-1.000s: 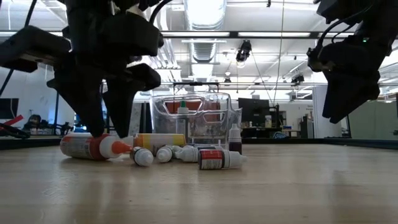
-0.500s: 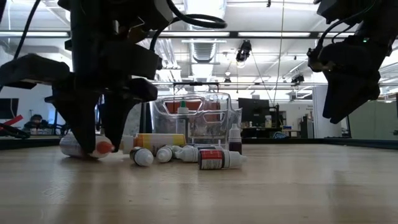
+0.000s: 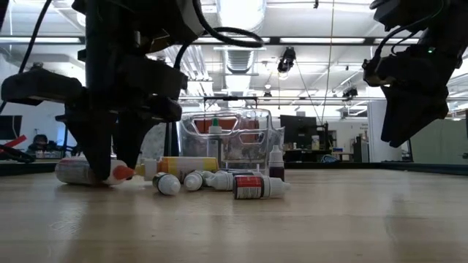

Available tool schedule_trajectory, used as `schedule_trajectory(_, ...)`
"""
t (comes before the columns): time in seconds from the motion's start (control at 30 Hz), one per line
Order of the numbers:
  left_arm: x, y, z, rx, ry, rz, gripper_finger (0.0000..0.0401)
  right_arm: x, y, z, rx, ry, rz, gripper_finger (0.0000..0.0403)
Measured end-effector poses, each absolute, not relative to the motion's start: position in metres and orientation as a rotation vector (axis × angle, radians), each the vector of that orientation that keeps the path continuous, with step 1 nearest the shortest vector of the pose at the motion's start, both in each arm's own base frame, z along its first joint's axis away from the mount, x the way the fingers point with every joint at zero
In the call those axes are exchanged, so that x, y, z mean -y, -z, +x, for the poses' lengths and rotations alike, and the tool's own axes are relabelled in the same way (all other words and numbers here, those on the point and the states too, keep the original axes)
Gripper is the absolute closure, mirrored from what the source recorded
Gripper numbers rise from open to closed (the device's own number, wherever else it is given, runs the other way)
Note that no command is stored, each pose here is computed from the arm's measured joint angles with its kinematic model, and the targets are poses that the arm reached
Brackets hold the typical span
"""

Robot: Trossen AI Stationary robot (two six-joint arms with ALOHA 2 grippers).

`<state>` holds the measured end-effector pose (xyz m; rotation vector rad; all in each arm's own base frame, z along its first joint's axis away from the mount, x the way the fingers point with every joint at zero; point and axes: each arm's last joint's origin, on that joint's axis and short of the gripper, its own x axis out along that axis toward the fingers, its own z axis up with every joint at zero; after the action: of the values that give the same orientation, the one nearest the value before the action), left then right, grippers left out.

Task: Pick & Place food coloring
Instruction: Move the large orange food coloring bottle to the middle left of the table

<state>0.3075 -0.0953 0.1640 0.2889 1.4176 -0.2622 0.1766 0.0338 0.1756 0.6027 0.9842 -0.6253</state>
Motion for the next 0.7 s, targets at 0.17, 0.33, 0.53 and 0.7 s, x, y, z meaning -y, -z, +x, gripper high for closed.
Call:
schedule_trajectory(0.17,0.09,-0.164,0.306,-1.467,0.135,0.145,0.0312,-0.034,-0.176,0.177,-0.981,0.629,0.599,0.0188)
schedule_trajectory(0.33,0.084,-0.179,0.306,-1.409,-0.092,-0.056,0.0312,-0.033,-0.176,0.177,-0.978,0.626,0.573,0.0188)
schedule_trajectory(0.53,0.072,-0.226,0.298,-1.082,-0.521,-0.204,0.0306,-0.033,-0.176,0.177,-0.981,0.619,0.553,0.0188)
schedule_trajectory(0.7,0.062,-0.255,0.278,-0.695,-0.871,-0.337,0.0305,-0.032,-0.176,0.176,-0.969,0.633,0.532,0.0188)
